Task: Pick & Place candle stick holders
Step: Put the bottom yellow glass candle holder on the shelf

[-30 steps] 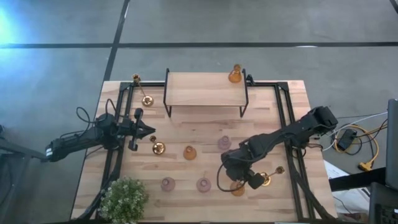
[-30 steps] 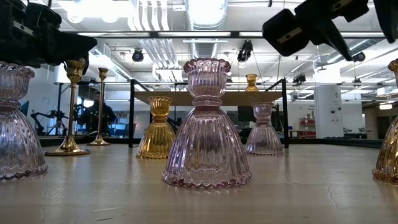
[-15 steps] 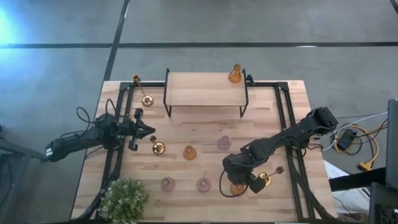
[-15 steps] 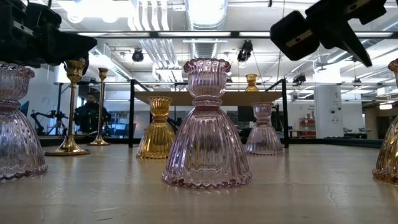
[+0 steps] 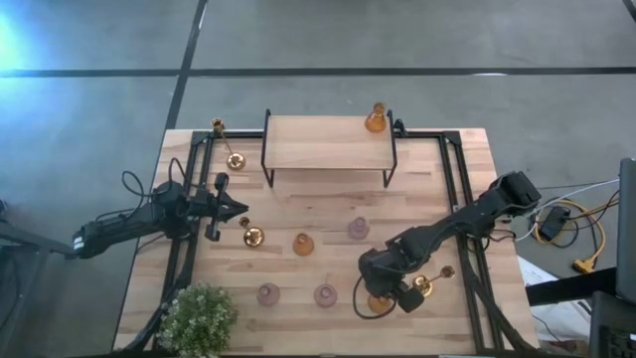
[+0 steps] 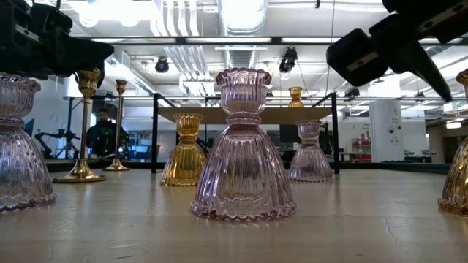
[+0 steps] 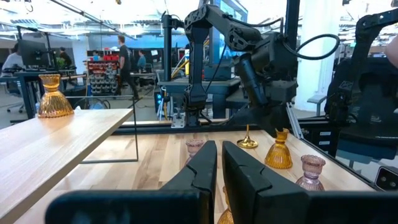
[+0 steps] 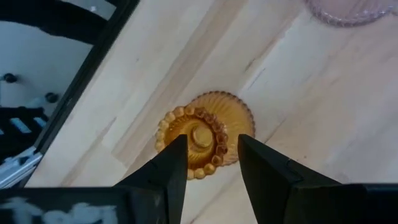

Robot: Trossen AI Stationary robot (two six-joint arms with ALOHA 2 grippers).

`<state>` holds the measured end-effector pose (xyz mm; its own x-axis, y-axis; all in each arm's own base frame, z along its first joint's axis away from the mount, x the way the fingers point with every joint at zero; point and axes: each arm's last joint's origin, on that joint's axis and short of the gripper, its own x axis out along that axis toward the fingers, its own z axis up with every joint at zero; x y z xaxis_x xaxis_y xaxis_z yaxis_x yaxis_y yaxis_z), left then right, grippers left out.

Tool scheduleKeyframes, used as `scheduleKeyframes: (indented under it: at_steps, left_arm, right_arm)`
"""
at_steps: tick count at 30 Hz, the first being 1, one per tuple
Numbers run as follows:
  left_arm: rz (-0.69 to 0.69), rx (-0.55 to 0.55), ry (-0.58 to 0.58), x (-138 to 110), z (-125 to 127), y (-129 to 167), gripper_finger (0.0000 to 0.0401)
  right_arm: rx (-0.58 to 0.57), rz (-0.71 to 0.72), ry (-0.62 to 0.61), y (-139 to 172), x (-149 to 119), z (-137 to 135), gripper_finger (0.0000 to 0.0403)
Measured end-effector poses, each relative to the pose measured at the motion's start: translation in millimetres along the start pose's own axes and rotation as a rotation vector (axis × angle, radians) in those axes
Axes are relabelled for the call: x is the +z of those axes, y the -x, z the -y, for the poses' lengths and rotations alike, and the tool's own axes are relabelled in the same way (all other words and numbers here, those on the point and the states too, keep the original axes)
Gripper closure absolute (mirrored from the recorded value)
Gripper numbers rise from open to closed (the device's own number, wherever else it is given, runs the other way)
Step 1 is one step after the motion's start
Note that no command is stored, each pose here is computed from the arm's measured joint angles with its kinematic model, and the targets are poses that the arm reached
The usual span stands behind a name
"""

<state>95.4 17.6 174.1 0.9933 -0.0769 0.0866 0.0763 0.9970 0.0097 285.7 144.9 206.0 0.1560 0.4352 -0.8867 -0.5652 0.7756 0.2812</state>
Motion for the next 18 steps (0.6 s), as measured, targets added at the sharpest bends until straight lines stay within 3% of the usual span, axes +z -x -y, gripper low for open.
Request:
scheduleKeyframes:
  at_steps: [11, 15, 18]
  left_arm:
    - [0.000, 0.000, 0.000, 0, 0, 0, 0.0371]
    - [0.000, 0.001, 0.000, 0, 0, 0, 0.0371]
    - [0.000, 0.000, 0.000, 0, 0, 0, 0.0371]
  right_arm:
    - [-0.001, -0.045, -0.057, -12, -8, 4, 0.0329]
    - [-0.008, -0.046, -0.058, -9, -6, 3, 0.0369]
    - [-0.017, -0.040, -0.056, -3, -2, 2, 0.0375]
